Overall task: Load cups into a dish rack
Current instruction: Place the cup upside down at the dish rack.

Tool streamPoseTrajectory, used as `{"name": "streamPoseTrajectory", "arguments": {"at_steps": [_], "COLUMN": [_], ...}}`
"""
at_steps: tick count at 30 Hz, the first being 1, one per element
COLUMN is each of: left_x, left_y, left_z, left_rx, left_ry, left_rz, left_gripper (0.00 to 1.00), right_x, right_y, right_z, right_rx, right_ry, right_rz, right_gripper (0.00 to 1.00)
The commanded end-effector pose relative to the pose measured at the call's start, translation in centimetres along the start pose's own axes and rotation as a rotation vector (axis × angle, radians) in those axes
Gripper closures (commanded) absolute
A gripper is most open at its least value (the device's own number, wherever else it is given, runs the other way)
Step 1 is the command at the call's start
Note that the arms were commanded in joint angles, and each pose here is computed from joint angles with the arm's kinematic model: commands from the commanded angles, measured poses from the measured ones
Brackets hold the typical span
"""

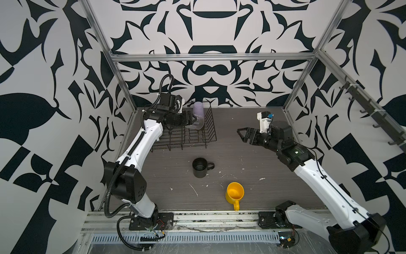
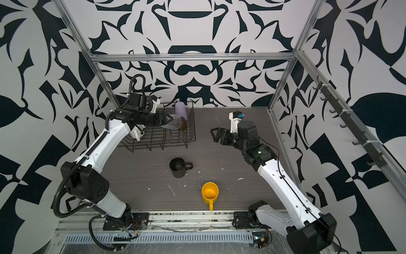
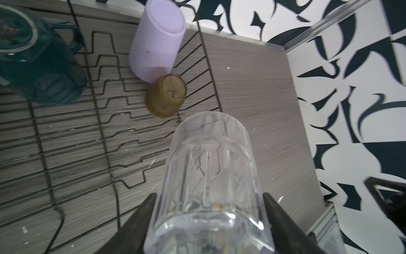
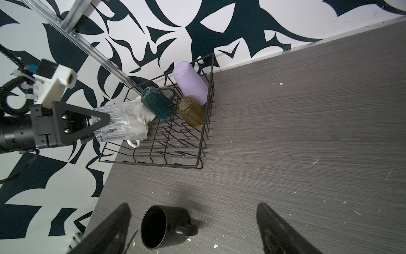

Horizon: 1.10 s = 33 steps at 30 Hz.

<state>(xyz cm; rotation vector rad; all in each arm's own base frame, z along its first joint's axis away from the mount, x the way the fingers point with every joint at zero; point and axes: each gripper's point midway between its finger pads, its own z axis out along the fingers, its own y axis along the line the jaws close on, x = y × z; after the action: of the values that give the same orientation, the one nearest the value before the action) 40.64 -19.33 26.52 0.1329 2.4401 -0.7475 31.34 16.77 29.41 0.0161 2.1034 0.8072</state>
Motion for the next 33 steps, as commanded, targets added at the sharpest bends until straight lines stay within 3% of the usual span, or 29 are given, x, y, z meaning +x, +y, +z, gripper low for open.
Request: {"name": "streamPoseTrajectory", "arguments": {"at_steps": [1, 13, 33], "left_x": [0.2, 0.4, 1.3], "left_y": [0.5, 1.7, 3.1], "left_z": [0.2, 3.6, 8.4], "left_rx": [-0.063, -0.205, -0.275], "left_ry": [0.029, 0.122, 0.229], "left_rz": [0.022, 0.072, 0.126], "left_gripper": [1.00, 1.00, 1.00], "right_x": [-1.4, -1.0, -0.3], "right_y": [0.6, 0.3, -0.6], "right_z": [-1.3, -1.9, -1.9], "right_rx": [-0.007, 0.010, 0.039], "right_ry": [-0.060, -0.058, -0.050], "right_rz": [-0.036, -0.045, -0.038], "right_gripper": [0.08, 0.08, 0.08]}}
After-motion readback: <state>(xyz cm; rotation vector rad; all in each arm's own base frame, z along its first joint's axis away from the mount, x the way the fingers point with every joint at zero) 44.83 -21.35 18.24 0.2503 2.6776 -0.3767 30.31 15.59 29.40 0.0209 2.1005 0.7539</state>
